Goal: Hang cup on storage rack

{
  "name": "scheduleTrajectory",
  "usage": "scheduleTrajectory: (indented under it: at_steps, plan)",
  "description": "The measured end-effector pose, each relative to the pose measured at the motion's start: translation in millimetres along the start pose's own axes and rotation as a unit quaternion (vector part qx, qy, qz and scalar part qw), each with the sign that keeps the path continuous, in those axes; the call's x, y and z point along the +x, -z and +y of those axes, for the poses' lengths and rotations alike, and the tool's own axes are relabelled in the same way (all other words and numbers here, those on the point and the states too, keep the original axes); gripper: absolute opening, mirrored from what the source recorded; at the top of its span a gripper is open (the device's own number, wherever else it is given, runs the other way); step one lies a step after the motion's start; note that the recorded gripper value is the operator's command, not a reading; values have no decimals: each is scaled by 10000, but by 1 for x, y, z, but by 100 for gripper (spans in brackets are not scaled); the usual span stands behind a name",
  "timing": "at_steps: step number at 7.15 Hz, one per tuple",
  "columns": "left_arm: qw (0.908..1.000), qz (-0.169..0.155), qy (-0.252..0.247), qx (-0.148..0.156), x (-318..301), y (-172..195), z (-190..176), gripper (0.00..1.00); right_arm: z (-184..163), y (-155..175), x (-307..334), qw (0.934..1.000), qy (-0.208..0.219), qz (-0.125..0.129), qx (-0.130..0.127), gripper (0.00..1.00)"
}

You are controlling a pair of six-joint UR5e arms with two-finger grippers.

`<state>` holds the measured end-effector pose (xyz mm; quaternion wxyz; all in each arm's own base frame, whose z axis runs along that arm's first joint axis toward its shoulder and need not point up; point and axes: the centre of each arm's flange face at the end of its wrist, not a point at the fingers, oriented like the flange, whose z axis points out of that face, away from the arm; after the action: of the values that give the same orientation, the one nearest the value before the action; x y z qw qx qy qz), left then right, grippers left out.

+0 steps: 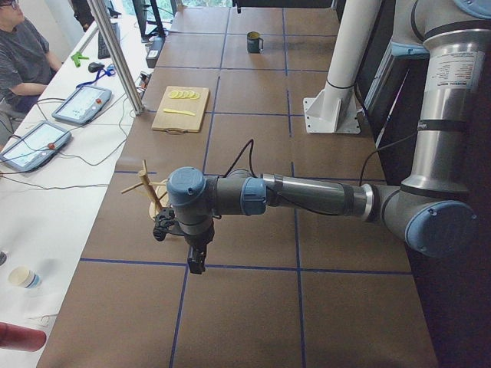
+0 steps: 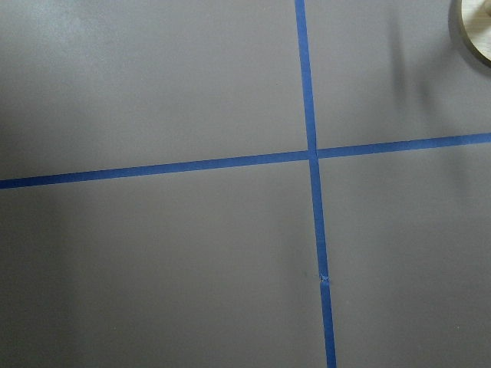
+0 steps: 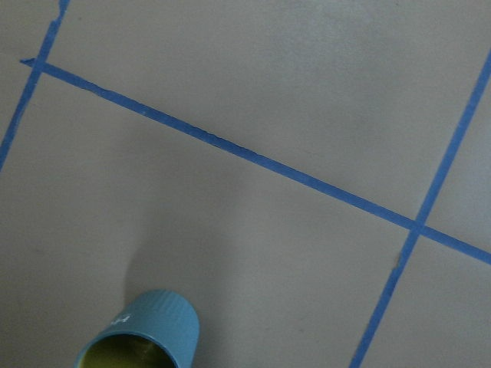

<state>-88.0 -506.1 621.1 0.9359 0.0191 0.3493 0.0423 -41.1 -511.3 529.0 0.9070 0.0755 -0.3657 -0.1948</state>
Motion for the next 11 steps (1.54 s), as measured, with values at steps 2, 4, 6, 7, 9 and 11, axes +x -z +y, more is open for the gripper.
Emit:
scheduleTrajectory:
  at_steps: [2,4,6,7,9,11]
  plan:
    - [10000,-1,-4,0,0,0,0,100,-5,-24,-37,9999,31,25,123,100]
    - [10000,-2,-6,2,0,0,0,100,15,-49,-47,9992,-133,111,370,100]
    - [10000,-2,-7,4,0,0,0,100,33,-67,-48,9993,-216,91,285,100]
    - [10000,-2,-4,4,0,0,0,100,37,-78,-50,9996,-205,72,178,100]
    - [10000,-1,-2,1,0,0,0,100,40,-99,-57,9999,-133,45,-42,100]
    - [10000,-2,-6,5,0,0,0,100,50,-116,-55,9996,-115,25,-238,100]
